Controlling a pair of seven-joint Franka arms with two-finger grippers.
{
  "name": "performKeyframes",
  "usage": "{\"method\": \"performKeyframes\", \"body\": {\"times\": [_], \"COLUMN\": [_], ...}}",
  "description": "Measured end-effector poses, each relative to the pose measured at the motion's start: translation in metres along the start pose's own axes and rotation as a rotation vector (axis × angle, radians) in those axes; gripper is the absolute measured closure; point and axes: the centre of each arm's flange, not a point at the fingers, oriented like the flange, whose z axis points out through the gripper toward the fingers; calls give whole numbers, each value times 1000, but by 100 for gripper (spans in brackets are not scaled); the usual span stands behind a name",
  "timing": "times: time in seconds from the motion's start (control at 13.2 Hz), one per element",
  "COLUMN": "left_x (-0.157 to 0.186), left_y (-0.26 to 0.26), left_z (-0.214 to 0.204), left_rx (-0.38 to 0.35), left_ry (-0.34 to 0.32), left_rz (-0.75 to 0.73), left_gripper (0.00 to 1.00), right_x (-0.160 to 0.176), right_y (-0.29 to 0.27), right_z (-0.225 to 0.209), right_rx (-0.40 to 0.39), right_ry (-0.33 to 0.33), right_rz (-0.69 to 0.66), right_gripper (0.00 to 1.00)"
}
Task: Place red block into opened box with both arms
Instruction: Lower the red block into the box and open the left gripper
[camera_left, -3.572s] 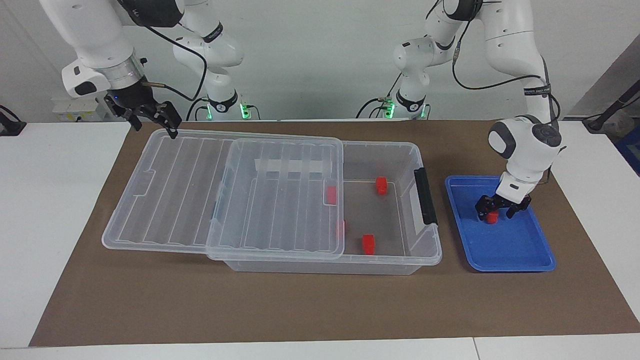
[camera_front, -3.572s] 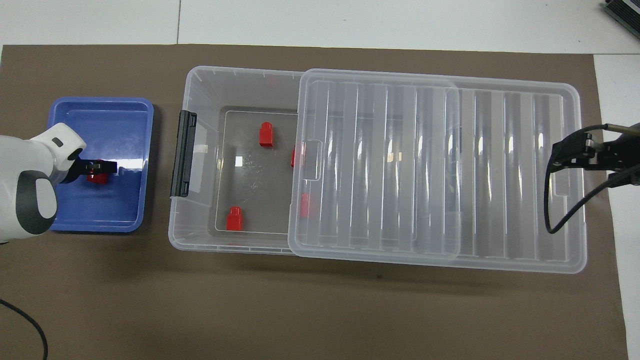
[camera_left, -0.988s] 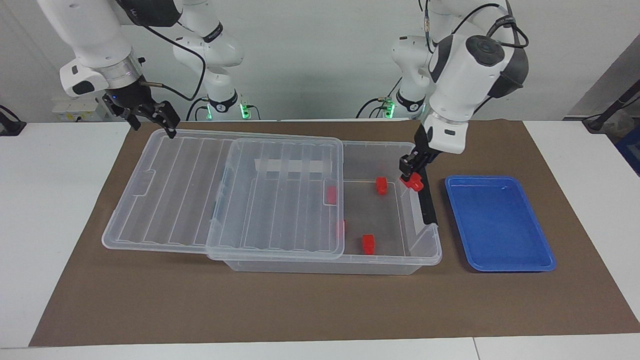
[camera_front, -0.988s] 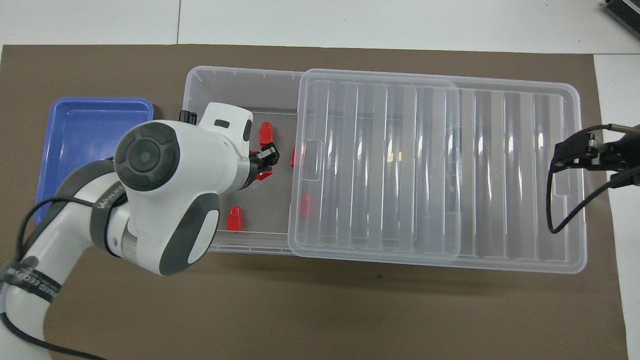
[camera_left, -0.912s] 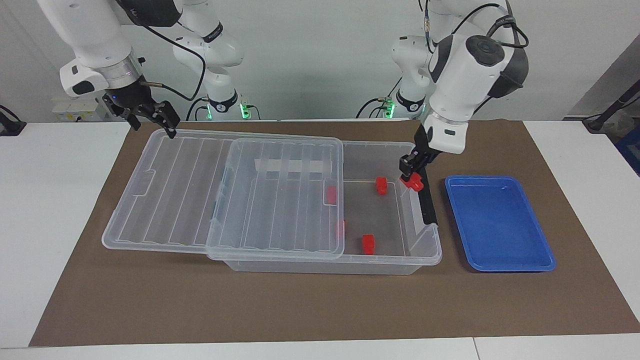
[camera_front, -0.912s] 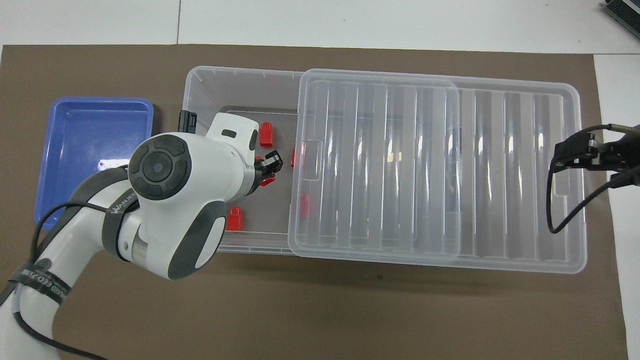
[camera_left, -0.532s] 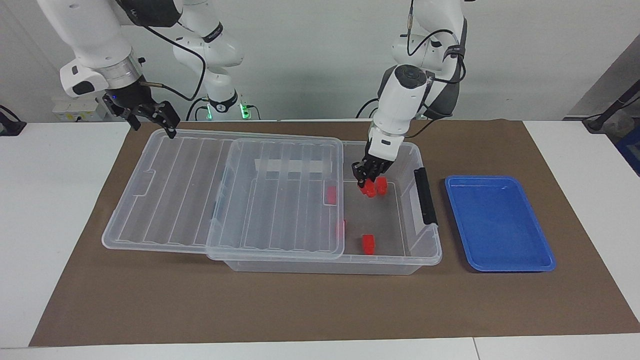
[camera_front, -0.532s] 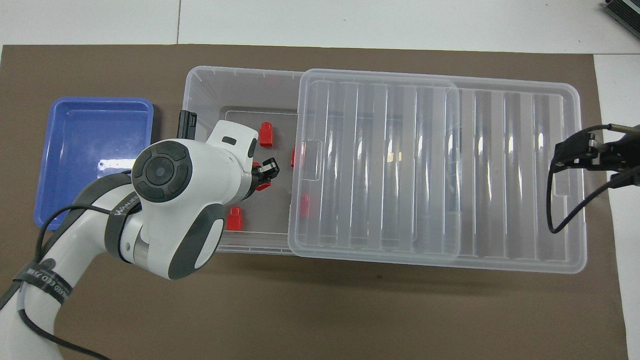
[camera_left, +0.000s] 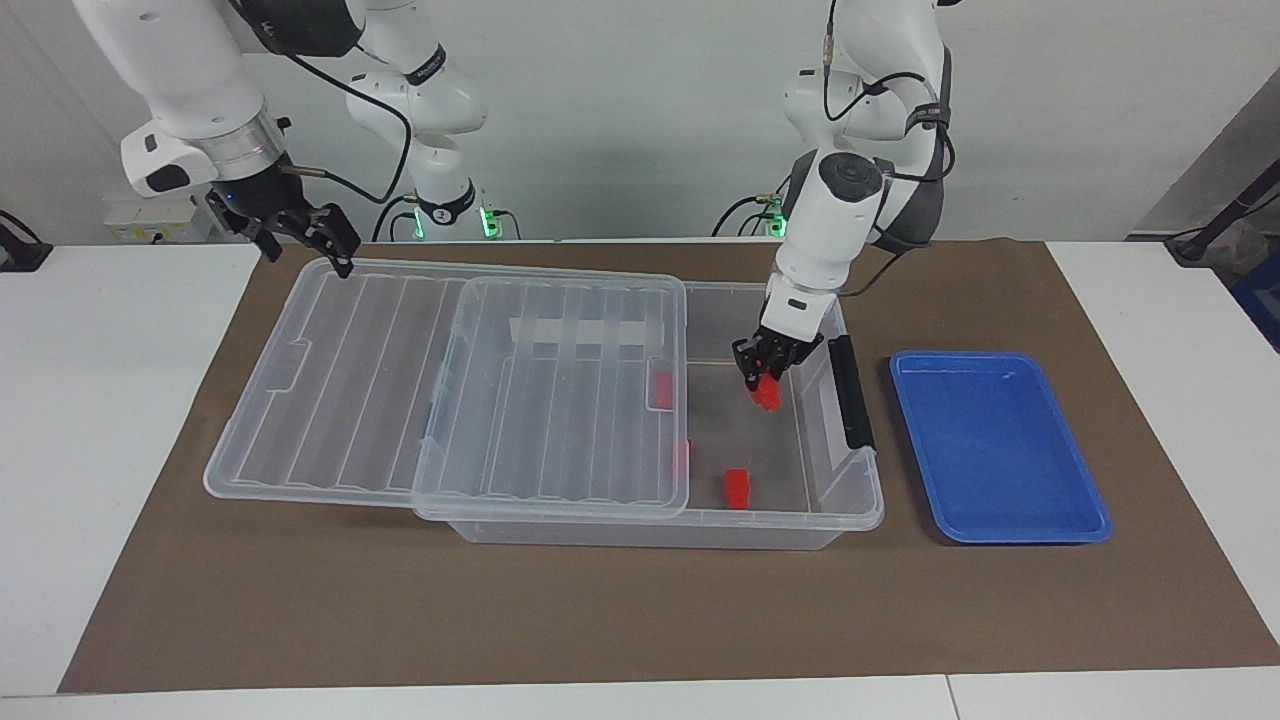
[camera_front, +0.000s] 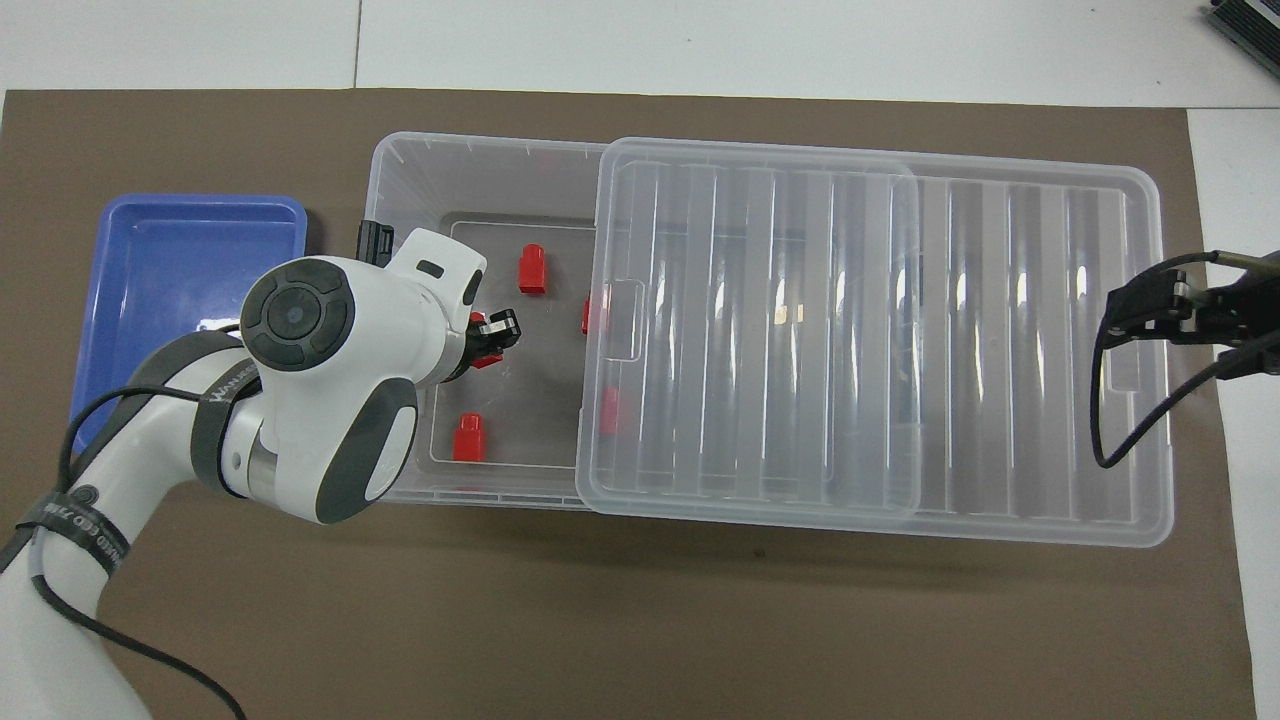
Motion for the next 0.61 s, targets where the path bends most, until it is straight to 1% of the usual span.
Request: {"method": "performKeyframes", "body": {"times": [0.3, 0.61], "left_x": [8, -14], "left_y": [7, 23], "left_z": [25, 66], "left_rx": [12, 58], "left_ry": [-14, -66], "left_rz": [6, 62], "left_gripper": [66, 66], "right_x": [0, 0], "right_y": [0, 0], "right_z": [1, 1], "right_rx": [0, 0], "right_ry": [-2, -2], "right_rz": [0, 0], "right_gripper": [0, 0]}}
